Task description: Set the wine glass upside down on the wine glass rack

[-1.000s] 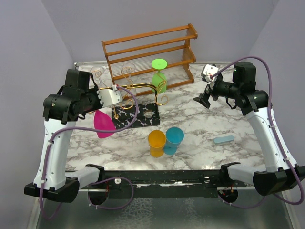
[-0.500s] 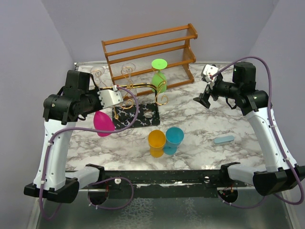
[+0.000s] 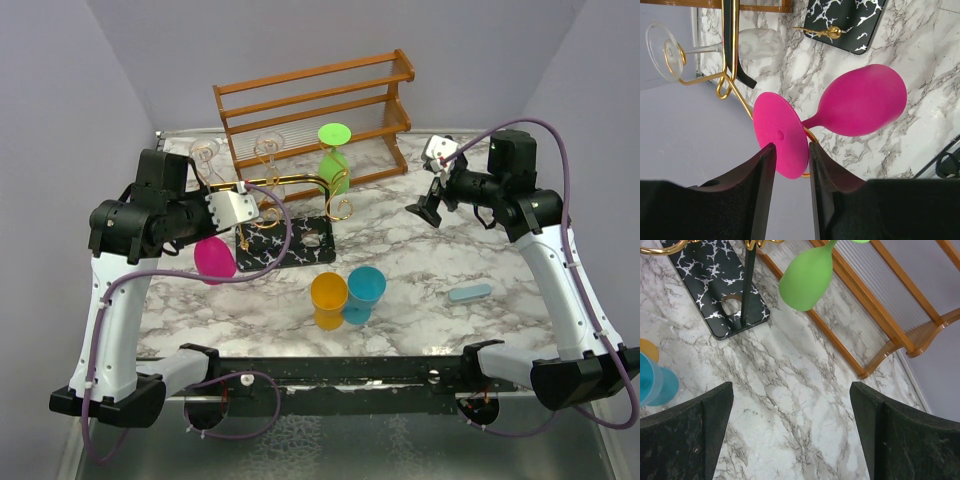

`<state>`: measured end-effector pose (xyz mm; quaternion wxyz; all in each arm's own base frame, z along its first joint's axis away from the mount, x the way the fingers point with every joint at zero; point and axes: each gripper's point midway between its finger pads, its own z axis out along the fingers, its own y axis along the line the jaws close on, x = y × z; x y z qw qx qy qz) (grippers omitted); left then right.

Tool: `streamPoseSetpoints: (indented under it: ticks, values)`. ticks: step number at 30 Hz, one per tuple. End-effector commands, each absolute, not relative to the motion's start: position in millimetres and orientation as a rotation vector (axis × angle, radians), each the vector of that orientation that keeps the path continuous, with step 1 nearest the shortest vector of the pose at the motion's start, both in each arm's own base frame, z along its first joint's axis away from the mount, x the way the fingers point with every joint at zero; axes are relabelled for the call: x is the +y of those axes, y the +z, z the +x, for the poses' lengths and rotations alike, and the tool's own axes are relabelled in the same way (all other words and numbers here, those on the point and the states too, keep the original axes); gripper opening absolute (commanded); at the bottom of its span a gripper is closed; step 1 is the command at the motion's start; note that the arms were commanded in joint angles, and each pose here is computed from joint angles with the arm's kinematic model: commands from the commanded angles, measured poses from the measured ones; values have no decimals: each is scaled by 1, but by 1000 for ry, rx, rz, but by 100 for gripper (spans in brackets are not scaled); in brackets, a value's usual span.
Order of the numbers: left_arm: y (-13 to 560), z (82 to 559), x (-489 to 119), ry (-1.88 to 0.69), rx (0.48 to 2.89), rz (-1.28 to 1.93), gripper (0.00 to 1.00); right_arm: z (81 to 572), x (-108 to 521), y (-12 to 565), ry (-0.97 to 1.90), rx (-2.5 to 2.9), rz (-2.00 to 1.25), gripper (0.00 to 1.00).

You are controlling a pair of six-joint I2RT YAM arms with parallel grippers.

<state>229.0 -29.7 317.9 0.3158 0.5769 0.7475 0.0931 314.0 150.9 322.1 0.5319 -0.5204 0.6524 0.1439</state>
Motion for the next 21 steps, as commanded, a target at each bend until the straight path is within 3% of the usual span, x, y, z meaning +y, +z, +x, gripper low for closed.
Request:
streamPoseSetpoints:
  ticks: [1,21]
  values:
    - [320,221,-37,189,1940,1519,37,315,149,323,307,1541,-1246,99]
    - [322,216,-56,61,1906,1496,48,300,165,305,523,1612,-1282,100]
